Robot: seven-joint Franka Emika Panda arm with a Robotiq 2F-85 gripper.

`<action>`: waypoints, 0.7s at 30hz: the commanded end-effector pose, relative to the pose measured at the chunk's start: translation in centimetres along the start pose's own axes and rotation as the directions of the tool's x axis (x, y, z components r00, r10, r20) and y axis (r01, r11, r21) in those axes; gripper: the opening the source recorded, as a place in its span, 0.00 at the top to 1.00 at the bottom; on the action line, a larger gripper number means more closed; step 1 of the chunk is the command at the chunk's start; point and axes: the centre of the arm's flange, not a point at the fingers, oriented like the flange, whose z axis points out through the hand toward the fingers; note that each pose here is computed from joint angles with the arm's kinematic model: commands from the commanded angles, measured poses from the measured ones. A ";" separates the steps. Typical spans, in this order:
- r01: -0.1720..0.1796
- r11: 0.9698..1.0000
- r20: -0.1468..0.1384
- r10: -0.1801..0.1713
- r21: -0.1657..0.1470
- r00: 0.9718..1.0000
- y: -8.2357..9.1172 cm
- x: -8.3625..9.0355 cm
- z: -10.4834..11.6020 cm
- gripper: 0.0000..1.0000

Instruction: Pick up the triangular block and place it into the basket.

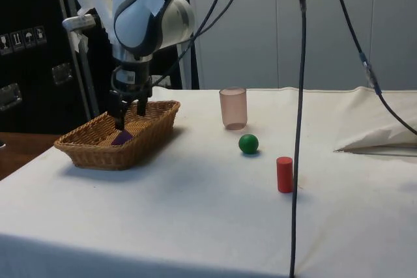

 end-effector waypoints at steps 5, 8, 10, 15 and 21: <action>-0.007 1.000 -0.016 0.007 0.004 1.000 0.0 0.5 -2.0 0.00; -0.010 1.000 -0.022 0.010 0.008 1.000 -0.1 0.8 -3.1 0.00; -0.012 1.000 -0.026 0.012 0.010 1.000 -0.1 1.1 -3.8 0.00; -0.018 1.000 -0.027 0.019 0.018 0.999 -0.1 1.5 -5.3 0.00; -0.023 0.999 -0.025 0.024 0.034 0.999 -0.2 1.9 -6.5 0.00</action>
